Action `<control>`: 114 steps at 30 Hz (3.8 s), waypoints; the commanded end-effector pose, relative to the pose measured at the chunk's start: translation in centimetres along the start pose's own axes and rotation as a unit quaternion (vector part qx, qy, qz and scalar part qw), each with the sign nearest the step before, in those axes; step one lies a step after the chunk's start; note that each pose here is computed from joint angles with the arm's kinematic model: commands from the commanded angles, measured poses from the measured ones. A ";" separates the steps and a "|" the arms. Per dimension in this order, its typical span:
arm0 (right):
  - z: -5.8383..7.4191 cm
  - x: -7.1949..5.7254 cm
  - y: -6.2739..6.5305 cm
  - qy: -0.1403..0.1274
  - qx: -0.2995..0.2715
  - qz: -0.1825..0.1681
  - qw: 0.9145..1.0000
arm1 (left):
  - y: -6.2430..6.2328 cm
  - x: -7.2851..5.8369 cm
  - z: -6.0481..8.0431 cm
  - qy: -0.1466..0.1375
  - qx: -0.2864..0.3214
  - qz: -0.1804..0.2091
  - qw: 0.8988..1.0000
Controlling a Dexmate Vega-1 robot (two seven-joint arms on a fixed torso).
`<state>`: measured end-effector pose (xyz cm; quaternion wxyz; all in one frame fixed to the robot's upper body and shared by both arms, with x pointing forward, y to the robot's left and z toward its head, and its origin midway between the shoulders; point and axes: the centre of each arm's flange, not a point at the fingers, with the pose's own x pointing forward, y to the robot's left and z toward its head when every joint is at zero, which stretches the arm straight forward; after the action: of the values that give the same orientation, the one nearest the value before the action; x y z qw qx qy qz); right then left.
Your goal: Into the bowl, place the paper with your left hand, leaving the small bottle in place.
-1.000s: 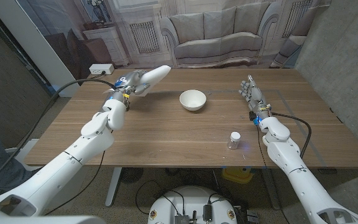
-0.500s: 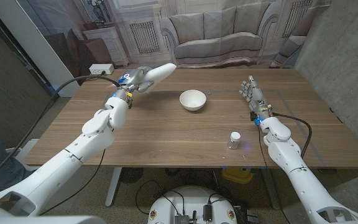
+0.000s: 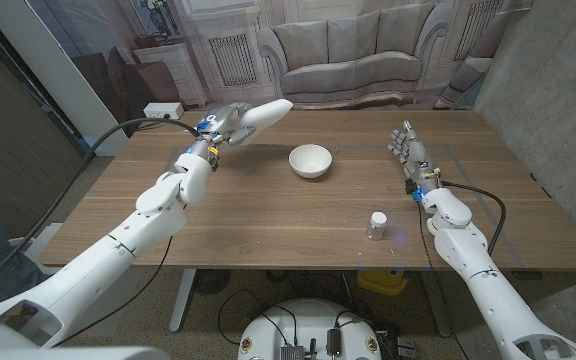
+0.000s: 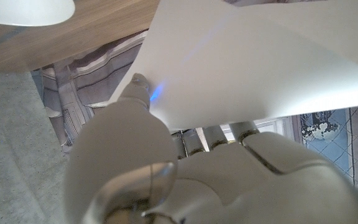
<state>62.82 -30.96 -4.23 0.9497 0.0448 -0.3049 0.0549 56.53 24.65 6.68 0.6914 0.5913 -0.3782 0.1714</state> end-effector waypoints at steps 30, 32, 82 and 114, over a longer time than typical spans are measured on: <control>-0.2 -0.5 -0.2 -0.001 0.004 -0.012 1.000 | -0.7 1.1 4.7 -0.108 -0.006 0.003 0.994; -0.2 -0.6 -0.2 -0.001 0.004 -0.012 1.000 | -0.7 1.2 5.1 -0.114 -0.006 0.002 0.993; 0.1 -2.0 -1.1 -0.004 0.005 -0.026 1.000 | -3.7 2.0 10.8 -0.215 -0.020 -0.038 0.976; 0.1 -2.0 -1.6 -0.003 0.007 -0.027 1.000 | -6.4 1.8 12.1 -0.226 -0.034 -0.066 0.971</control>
<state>61.29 -32.51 -5.45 0.9494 0.0597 -0.3068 0.0314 58.04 11.67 4.21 0.6165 0.6152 -0.4910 -0.0204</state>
